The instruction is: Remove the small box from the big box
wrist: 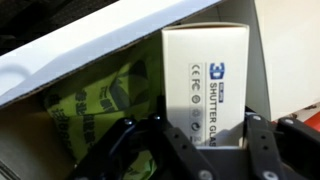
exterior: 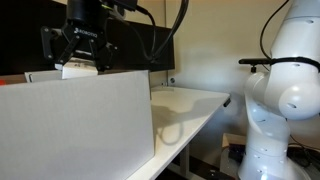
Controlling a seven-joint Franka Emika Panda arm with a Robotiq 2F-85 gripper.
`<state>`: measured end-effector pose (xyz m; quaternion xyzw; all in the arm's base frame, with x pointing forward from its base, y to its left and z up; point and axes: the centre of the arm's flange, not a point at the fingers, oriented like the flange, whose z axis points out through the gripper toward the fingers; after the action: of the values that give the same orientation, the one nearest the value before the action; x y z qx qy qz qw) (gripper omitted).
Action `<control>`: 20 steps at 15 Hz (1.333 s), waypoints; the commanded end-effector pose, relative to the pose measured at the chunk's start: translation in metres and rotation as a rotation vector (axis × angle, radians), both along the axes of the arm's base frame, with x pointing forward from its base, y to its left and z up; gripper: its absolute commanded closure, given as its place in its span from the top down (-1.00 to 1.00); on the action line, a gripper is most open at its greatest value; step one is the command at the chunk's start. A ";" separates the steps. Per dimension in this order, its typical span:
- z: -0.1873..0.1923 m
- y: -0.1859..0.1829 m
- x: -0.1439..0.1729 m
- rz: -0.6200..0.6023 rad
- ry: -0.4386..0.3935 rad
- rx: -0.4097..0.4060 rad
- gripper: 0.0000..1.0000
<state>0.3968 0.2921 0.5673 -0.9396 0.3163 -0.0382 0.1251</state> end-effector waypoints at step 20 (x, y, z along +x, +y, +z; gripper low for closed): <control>0.084 -0.038 0.035 -0.129 -0.075 -0.113 0.11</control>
<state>0.4318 0.2543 0.6512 -0.9207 0.3688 -0.0990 0.0807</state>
